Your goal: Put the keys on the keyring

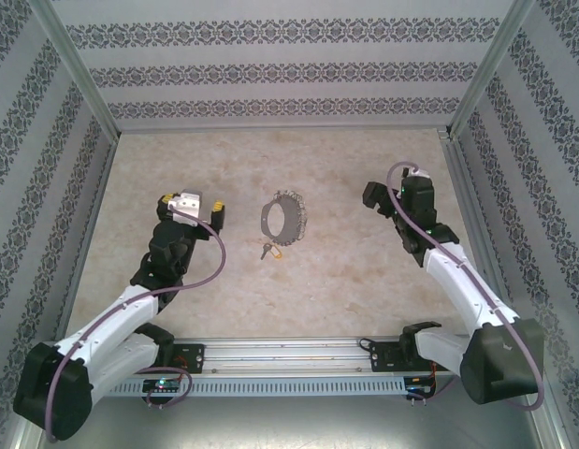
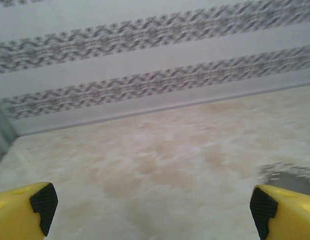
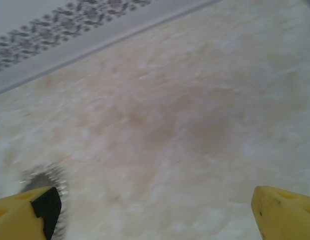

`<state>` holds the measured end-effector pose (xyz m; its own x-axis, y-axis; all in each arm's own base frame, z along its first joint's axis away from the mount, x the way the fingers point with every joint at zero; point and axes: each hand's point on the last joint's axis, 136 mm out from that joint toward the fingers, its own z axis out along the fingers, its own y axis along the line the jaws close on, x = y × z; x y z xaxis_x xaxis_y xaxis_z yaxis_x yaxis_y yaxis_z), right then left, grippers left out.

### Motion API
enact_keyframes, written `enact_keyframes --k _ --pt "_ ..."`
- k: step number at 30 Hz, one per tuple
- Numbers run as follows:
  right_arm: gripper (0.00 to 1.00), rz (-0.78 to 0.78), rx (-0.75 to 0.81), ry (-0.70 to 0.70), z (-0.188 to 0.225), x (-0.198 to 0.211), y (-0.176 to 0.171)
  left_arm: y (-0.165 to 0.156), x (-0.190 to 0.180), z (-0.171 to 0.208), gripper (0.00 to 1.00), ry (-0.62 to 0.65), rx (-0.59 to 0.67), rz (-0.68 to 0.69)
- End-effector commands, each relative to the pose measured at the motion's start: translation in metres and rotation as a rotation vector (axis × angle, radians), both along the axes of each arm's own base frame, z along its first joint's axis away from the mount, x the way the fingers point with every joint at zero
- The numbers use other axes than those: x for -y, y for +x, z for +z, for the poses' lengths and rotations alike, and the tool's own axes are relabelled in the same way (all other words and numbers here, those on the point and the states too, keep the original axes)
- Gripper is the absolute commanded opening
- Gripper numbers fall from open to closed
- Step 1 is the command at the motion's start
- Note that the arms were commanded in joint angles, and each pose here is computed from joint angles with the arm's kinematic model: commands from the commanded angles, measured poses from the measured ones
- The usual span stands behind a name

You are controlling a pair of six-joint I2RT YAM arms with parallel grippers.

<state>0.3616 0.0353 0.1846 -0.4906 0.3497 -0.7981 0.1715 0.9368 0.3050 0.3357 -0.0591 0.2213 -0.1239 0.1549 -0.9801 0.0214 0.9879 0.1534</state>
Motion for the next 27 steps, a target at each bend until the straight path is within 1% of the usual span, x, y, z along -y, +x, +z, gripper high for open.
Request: enact_keyframes --k 1,3,5,9,12,15,18,19,20,22,24,27 --pt "0.98 -0.085 0.161 -0.215 0.018 0.03 0.01 0.007 -0.029 -0.006 1.0 0.069 0.031 0.096" --pt "0.98 -0.063 0.181 -0.291 0.015 0.032 0.01 0.014 -0.036 -0.025 1.0 0.077 -0.012 0.11" --pt "0.98 -0.084 0.164 -0.344 0.007 0.042 0.011 0.021 -0.039 -0.046 1.0 0.089 -0.048 0.118" --pt "0.97 -0.119 0.118 -0.378 -0.017 0.058 0.017 0.03 -0.04 -0.082 1.0 0.063 -0.098 0.118" --pt "0.98 -0.129 0.124 -0.415 -0.036 0.064 0.019 0.033 -0.037 -0.097 1.0 0.048 -0.106 0.096" --pt "0.98 -0.109 0.163 -0.4 -0.05 0.065 0.022 0.039 -0.034 -0.104 1.0 0.039 -0.123 0.058" --pt "0.97 -0.071 0.212 -0.372 -0.062 0.058 0.026 0.045 -0.047 -0.111 1.0 -0.014 -0.128 0.078" --pt "0.98 -0.044 0.238 -0.365 -0.065 0.053 0.029 0.045 -0.052 -0.115 1.0 -0.046 -0.134 0.083" --pt "0.98 0.009 0.22 -0.365 -0.075 0.045 0.03 0.046 -0.056 -0.119 1.0 -0.069 -0.138 0.08" --pt "0.98 0.048 0.263 -0.357 -0.076 0.038 0.035 0.051 -0.053 -0.129 1.0 -0.074 -0.155 0.045" --pt "0.98 0.077 0.211 -0.332 -0.08 0.038 0.034 0.055 -0.052 -0.13 1.0 -0.079 -0.18 0.036" --pt "0.98 0.091 0.223 -0.309 -0.081 0.038 0.036 0.062 -0.057 -0.131 1.0 -0.108 -0.199 0.041"
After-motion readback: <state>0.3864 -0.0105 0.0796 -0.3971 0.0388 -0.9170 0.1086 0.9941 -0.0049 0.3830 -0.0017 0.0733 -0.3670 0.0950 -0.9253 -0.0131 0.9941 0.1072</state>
